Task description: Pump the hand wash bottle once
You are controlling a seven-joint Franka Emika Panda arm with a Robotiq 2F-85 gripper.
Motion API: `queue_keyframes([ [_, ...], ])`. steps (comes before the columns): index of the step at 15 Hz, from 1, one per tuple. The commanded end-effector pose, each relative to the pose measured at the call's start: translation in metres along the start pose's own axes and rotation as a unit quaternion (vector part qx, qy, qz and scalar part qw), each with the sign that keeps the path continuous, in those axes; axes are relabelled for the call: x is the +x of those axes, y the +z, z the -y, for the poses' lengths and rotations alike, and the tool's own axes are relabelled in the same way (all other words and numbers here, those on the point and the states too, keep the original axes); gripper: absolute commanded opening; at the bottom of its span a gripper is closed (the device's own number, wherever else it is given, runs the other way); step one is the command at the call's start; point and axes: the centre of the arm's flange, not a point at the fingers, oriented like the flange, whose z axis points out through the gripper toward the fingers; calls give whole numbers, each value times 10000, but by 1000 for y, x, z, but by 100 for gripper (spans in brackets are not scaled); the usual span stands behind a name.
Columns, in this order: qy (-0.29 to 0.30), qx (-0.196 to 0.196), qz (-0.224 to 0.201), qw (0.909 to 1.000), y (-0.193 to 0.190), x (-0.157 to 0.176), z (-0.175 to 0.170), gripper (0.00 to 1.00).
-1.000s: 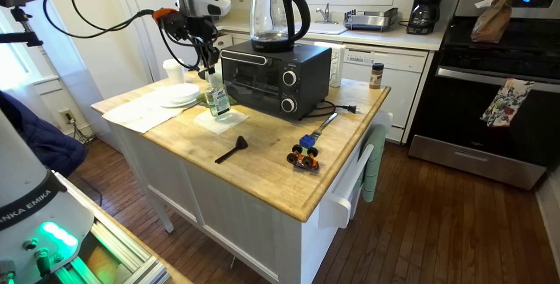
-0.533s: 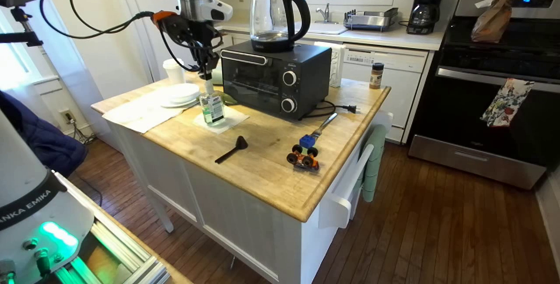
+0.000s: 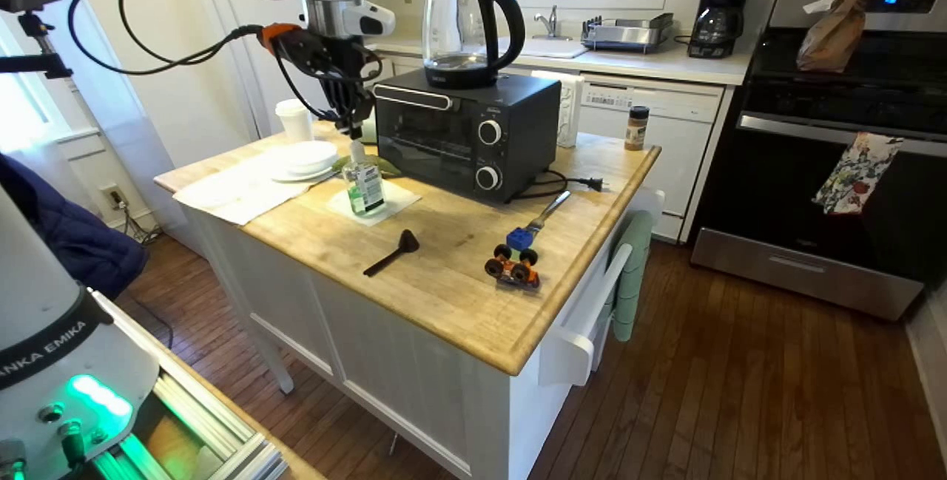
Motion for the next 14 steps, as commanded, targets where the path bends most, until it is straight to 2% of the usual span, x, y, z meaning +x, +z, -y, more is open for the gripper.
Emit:
queue_keyframes([
  [1, -141, -124, -32, 9998, 5, 11, -6, 5],
  [13, -69, -69, -349, 9993, 5, 42, -4, 5],
  [14, -33, -59, -344, 9994, 5, 44, -3, 15],
])
